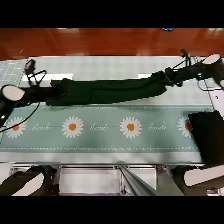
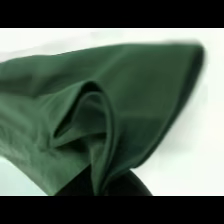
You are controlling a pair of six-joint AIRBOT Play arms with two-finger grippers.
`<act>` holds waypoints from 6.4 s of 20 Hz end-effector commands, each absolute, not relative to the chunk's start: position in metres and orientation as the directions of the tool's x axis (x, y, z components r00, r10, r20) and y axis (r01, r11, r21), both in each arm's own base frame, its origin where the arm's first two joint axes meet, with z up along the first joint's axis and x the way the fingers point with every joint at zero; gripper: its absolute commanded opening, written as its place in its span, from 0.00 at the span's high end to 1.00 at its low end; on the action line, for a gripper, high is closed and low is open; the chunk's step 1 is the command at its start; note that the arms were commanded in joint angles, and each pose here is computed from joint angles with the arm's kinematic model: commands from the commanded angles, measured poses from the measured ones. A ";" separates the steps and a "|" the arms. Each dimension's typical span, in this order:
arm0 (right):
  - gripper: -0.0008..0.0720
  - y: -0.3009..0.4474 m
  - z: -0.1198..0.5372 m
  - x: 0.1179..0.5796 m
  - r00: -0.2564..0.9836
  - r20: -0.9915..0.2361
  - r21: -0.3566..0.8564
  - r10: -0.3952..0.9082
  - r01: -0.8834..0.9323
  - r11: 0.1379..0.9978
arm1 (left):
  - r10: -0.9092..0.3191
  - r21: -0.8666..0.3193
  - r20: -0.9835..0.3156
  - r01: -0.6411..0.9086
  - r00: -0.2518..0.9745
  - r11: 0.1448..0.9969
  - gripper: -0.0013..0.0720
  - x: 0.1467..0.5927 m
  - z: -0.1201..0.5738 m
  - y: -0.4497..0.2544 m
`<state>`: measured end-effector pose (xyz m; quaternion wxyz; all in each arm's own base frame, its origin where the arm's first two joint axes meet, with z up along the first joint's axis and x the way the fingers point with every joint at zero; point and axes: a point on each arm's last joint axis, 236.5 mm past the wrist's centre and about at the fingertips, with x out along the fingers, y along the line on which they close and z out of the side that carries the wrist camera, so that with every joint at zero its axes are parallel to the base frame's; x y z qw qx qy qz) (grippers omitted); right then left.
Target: Fold the shirts.
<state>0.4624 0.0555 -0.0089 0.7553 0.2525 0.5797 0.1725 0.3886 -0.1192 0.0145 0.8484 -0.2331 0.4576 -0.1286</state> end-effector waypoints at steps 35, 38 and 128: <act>0.96 0.394 0.058 0.445 0.254 -0.527 0.759 0.811 -0.287 0.584 | -0.433 -0.451 -0.693 0.122 0.576 0.884 0.95 0.332 0.130 -0.067; 0.96 0.416 0.025 0.448 0.213 -0.545 0.768 0.811 -0.260 0.585 | -0.418 -0.454 -0.697 0.092 0.583 0.886 0.95 0.314 0.115 -0.063; 0.97 -0.192 0.191 0.151 0.259 -0.953 0.135 -0.154 0.824 0.550 | -0.495 -0.567 -0.621 0.087 0.608 0.819 0.95 0.329 0.073 -0.106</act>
